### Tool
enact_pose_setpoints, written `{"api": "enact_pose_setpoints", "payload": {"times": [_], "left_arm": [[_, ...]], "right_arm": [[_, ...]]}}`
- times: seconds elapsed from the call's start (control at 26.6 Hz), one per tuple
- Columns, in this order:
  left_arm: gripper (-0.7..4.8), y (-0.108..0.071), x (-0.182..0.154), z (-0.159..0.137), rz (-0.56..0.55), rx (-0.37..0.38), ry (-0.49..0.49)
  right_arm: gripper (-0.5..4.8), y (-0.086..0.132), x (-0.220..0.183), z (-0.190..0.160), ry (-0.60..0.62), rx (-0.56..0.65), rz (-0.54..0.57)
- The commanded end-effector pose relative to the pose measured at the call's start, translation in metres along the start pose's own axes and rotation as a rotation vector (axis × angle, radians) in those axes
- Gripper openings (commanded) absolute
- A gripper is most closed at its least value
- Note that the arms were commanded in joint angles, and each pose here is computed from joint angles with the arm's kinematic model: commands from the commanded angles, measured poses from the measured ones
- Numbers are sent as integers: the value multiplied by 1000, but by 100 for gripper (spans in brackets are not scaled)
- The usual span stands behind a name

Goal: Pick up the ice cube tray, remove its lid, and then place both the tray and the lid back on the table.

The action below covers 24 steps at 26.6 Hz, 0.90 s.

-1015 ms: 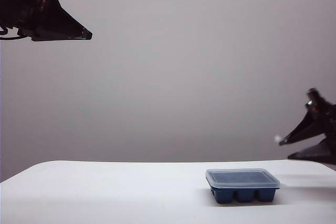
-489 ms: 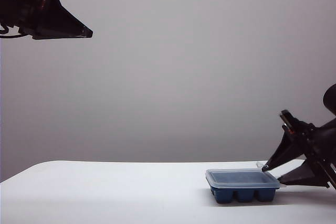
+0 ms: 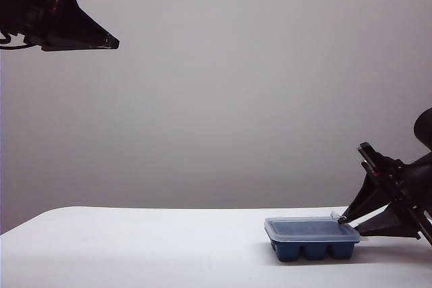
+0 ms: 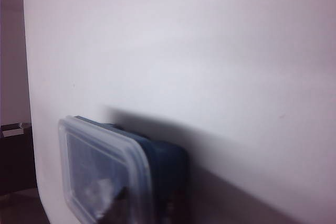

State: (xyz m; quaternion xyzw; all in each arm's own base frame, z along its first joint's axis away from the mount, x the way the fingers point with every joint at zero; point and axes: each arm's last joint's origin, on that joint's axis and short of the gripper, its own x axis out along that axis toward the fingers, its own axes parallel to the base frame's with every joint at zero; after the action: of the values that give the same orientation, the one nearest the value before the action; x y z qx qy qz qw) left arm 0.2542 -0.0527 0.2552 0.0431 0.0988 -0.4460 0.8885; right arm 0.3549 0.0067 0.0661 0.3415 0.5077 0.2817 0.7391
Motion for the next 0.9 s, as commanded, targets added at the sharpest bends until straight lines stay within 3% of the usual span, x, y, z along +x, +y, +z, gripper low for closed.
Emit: {"api": "enact_pose_setpoints", "payload": {"times": [0.04,0.19,0.3,0.53,0.71,0.75,0.9], "left_arm": [[-5,0,-1,2,-6,6,-5],[-5,0,-1,2,-6,6,-5],[-3,0,-1,2,-6,7,-6],[287,0,-1,3,-4,18,-13],[457,0,-1,3,-6,25,-13],[479,-1,-1,3,-25,46,-17],[479,-4,-1,4,-149,173,-54]], "right_arm": [[48,2,0,2,-6,-15,8],[-9,2,0,2,-6,-16,8],[-8,2,0,2,-7,-17,9],[-8,12,-3,17,-12,1,100],[-9,36,-11,38,-12,12,212],[-8,41,-13,40,-6,19,240],[-9,66,-18,45,42,9,352]]}}
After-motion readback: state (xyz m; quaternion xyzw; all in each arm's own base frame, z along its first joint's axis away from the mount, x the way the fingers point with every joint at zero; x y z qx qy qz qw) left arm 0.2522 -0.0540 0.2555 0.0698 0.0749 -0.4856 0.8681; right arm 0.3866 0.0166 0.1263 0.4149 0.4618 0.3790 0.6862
